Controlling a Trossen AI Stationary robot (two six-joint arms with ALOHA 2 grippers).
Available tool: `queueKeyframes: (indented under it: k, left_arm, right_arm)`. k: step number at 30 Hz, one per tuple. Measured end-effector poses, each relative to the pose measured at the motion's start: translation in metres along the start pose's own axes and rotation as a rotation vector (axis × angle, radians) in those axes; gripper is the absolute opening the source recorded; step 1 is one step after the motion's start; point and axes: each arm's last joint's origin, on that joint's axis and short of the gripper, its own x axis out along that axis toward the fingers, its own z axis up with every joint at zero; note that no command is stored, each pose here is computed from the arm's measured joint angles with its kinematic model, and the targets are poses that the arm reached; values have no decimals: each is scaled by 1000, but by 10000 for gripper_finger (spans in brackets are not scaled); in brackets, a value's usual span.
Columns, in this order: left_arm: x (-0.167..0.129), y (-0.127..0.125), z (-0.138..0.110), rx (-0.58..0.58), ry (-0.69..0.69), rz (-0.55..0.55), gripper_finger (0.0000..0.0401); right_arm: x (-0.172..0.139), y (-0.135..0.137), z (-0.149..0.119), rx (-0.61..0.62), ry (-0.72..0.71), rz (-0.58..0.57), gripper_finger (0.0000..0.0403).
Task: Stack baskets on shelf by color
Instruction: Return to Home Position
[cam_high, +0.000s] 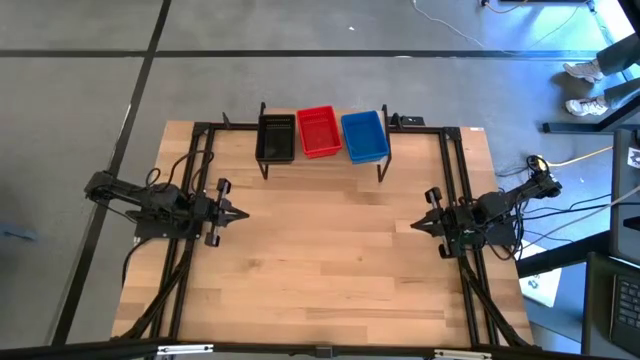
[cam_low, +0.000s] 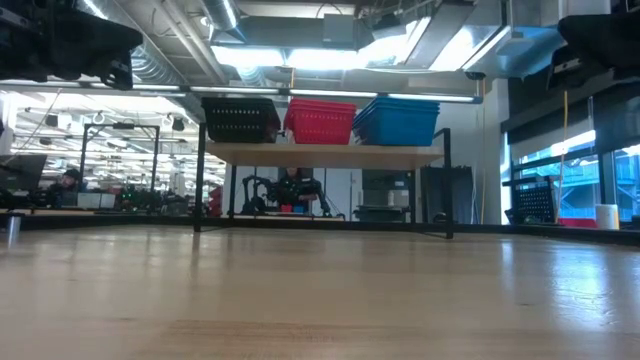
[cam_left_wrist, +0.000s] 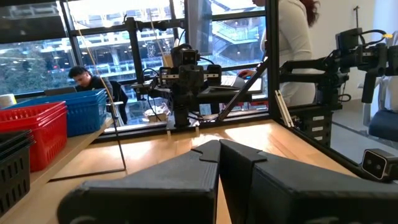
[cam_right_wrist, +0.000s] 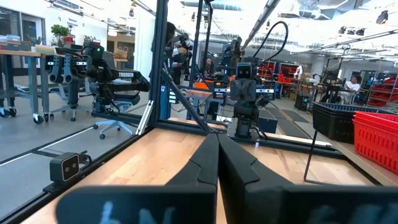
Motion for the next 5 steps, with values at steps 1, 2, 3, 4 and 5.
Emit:
queueKeyframes:
  k: [1,2,3,4,5]
  left_arm:
    - [0,0,0,0,0,0,0]
    - [0,0,0,0,0,0,0]
    - [0,0,0,0,0,0,0]
    - [0,0,0,0,0,0,0]
    - [0,0,0,0,0,0,0]
  right_arm:
    - [0,0,0,0,0,0,1]
    - [0,0,0,0,0,0,1]
    - [0,0,0,0,0,0,1]
    - [0,0,0,0,0,0,1]
    - [0,0,0,0,0,0,1]
